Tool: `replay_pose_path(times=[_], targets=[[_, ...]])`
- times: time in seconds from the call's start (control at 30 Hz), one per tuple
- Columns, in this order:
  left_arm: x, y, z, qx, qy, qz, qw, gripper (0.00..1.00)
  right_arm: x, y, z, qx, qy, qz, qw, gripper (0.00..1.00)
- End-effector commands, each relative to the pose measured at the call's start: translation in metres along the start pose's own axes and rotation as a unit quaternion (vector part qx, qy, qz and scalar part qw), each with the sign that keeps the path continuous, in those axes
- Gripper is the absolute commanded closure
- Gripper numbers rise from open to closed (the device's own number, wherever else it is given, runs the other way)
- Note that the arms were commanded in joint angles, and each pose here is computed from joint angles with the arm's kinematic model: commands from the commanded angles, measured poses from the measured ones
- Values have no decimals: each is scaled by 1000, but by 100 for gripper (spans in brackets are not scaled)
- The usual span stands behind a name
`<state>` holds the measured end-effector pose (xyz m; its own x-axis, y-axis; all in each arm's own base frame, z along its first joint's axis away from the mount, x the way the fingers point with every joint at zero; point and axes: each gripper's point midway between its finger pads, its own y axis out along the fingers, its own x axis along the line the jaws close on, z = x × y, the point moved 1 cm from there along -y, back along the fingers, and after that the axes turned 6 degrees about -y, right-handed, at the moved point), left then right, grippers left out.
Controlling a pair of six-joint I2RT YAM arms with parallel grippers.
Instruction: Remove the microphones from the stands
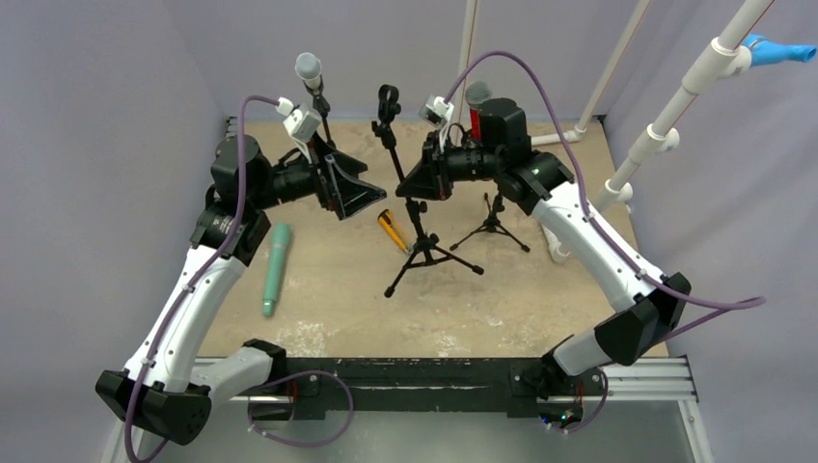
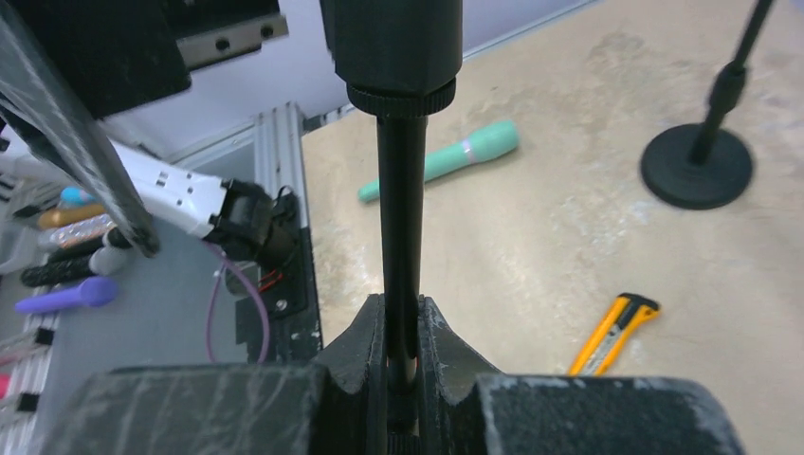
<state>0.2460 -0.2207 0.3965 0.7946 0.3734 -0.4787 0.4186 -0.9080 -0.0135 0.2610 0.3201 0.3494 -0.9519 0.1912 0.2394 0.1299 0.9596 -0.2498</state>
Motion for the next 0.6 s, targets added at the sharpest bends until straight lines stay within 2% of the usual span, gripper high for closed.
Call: replay_pose_path(times=[0.0,0.13,0.43,0.57], targets=[[-7,-7,-2,6,8,13,1000,0,4,-24,-65,-60,-59,44,996,100],[-9,-1,4,18,-5,43,999,1,5,-24,-85,-81,-42,46,995,100],[-12,22,18,28,-11,93,995,11,15,-14,-115,-120,4,-11,993,100],[-10,34,20,30,-13,100,995,20,17,-16,-121,-129,9,-20,991,100]])
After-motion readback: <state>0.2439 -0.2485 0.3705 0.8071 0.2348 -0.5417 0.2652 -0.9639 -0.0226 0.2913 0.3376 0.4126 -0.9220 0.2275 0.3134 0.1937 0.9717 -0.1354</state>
